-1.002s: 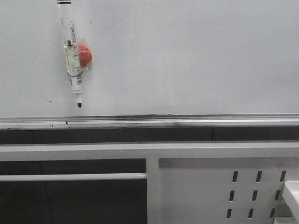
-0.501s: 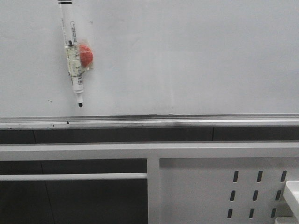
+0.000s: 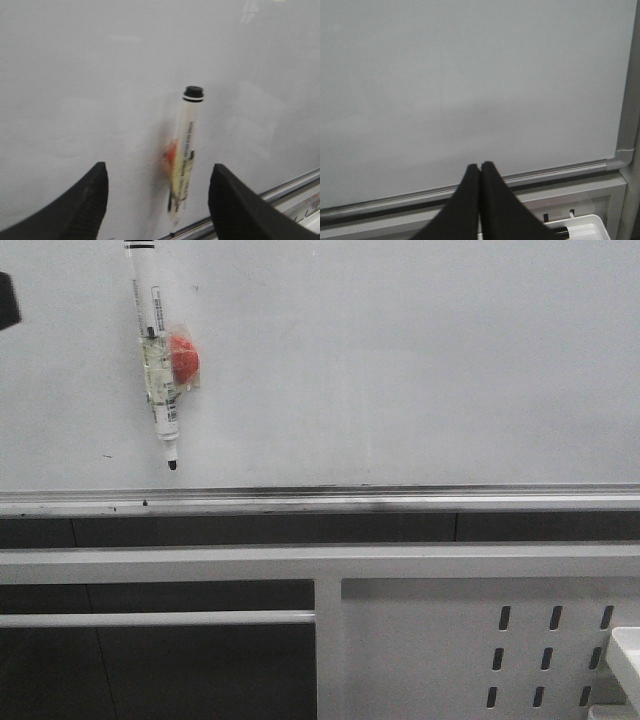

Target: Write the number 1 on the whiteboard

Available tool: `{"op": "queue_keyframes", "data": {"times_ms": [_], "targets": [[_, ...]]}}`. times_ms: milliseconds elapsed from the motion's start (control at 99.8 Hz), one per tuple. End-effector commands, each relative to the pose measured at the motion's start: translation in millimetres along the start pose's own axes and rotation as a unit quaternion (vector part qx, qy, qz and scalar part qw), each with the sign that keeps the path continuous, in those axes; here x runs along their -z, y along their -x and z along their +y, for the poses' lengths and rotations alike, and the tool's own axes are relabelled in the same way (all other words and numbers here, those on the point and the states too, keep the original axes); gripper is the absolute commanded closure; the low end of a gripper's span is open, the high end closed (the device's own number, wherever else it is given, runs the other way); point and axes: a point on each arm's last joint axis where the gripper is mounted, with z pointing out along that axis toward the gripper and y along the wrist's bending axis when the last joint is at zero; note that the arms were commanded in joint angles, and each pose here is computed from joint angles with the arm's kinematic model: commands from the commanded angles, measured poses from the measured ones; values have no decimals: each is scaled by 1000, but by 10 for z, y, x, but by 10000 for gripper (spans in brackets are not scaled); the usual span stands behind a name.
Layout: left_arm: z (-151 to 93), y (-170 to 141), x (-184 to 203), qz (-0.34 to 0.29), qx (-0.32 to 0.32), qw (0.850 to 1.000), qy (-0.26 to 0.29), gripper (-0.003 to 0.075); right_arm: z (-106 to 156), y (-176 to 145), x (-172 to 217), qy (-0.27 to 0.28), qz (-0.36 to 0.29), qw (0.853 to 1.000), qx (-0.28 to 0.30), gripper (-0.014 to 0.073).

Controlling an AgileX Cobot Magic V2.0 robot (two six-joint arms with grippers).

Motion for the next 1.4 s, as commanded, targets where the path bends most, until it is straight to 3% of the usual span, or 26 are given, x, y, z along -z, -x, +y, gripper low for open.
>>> {"op": "queue_keyframes", "data": {"times_ms": [0,160,331,1232,1302,1393], "targets": [[-52,60,-106,-78,23,997,-15,323,39,134,-3,17,-36,999,-13,664],[-99,-164,-282,-96,24,995,-32,324,77,140,0,50,-37,998,-21,664],[-137,-362,-449,-52,53,997,-32,331,93,137,2,66,-33,997,-19,664],[-187,-228,-793,-88,59,994,-35,337,93,138,2,66,-34,997,-19,664],[-178,-237,-796,-84,60,994,-29,374,93,138,2,66,-34,997,-19,664],[-178,-258,-799,-73,60,995,-29,528,93,138,2,66,-34,997,-19,664]]}}
